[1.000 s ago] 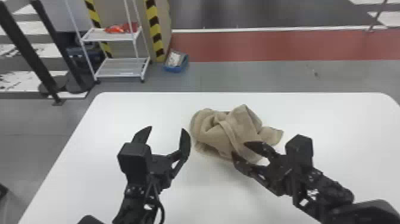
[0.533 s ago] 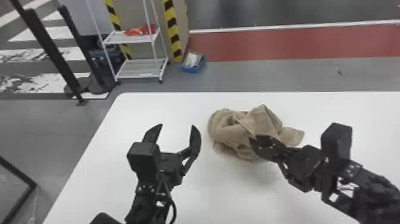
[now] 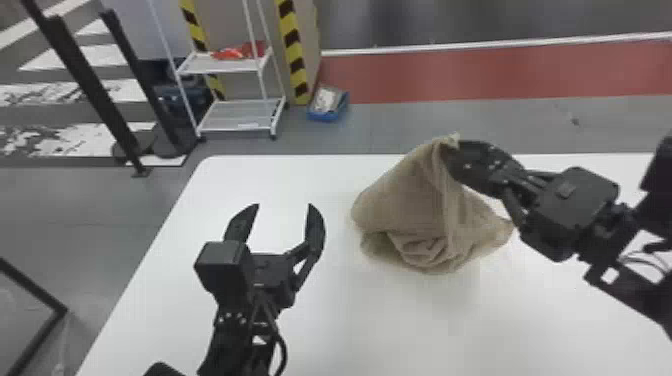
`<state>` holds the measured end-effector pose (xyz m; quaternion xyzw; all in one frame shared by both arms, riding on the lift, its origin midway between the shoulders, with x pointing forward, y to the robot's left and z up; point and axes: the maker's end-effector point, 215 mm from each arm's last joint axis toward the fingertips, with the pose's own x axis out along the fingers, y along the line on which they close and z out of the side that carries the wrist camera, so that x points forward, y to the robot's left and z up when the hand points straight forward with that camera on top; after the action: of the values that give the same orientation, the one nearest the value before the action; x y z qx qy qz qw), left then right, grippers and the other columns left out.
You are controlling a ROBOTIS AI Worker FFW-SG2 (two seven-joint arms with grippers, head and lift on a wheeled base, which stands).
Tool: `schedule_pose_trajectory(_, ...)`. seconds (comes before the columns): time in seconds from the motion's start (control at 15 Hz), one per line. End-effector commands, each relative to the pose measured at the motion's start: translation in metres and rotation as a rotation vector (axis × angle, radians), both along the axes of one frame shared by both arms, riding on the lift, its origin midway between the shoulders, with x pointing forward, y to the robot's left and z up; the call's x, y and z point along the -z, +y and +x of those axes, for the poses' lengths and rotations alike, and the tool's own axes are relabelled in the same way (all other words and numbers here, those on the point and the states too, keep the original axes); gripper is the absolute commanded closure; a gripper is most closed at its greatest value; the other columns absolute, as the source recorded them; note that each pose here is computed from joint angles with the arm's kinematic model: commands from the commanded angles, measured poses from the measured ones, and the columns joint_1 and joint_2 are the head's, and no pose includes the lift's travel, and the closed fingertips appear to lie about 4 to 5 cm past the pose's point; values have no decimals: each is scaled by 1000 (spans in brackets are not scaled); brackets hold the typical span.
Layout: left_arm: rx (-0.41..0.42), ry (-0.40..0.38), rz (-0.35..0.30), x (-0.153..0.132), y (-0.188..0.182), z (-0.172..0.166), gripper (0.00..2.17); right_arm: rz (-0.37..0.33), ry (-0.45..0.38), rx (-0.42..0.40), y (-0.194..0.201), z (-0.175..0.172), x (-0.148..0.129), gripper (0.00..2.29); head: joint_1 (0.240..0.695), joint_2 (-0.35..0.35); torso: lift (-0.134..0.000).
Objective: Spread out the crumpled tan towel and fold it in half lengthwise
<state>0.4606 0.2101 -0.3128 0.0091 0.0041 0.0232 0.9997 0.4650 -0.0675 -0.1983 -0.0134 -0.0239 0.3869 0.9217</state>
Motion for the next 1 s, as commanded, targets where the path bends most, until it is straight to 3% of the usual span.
schedule_pose_trajectory(0.0, -14, -8, 0, -1, 8, -1, 205, 71, -51, 28, -23, 2, -37, 2017, 695, 174, -124)
schedule_pose_trajectory(0.2, -16, -9, -3, 0, 11, -2, 205, 123, -71, 148, -112, -9, -57, 2017, 682, 149, -124)
schedule_pose_trajectory(0.33, -15, -7, -3, 3, 10, 0, 205, 188, -47, 281, -197, -27, -45, 2017, 677, 103, -124)
schedule_pose_trajectory(0.4, -16, -5, -4, 4, 11, 1, 205, 195, -28, 348, -232, -34, -29, 2017, 684, 30, -124)
schedule_pose_trajectory(0.6, 2, 3, -3, 10, 2, 6, 205, 154, 134, 520, -314, -51, 61, 2013, 695, -86, -124)
schedule_pose_trajectory(0.67, 8, 3, 0, 11, -1, 8, 205, 122, 202, 555, -325, -54, 97, 2013, 695, -159, -124)
schedule_pose_trajectory(0.93, 36, 12, 12, 13, -17, 9, 198, 22, 445, 613, -334, -62, 195, 1997, 695, -238, -124)
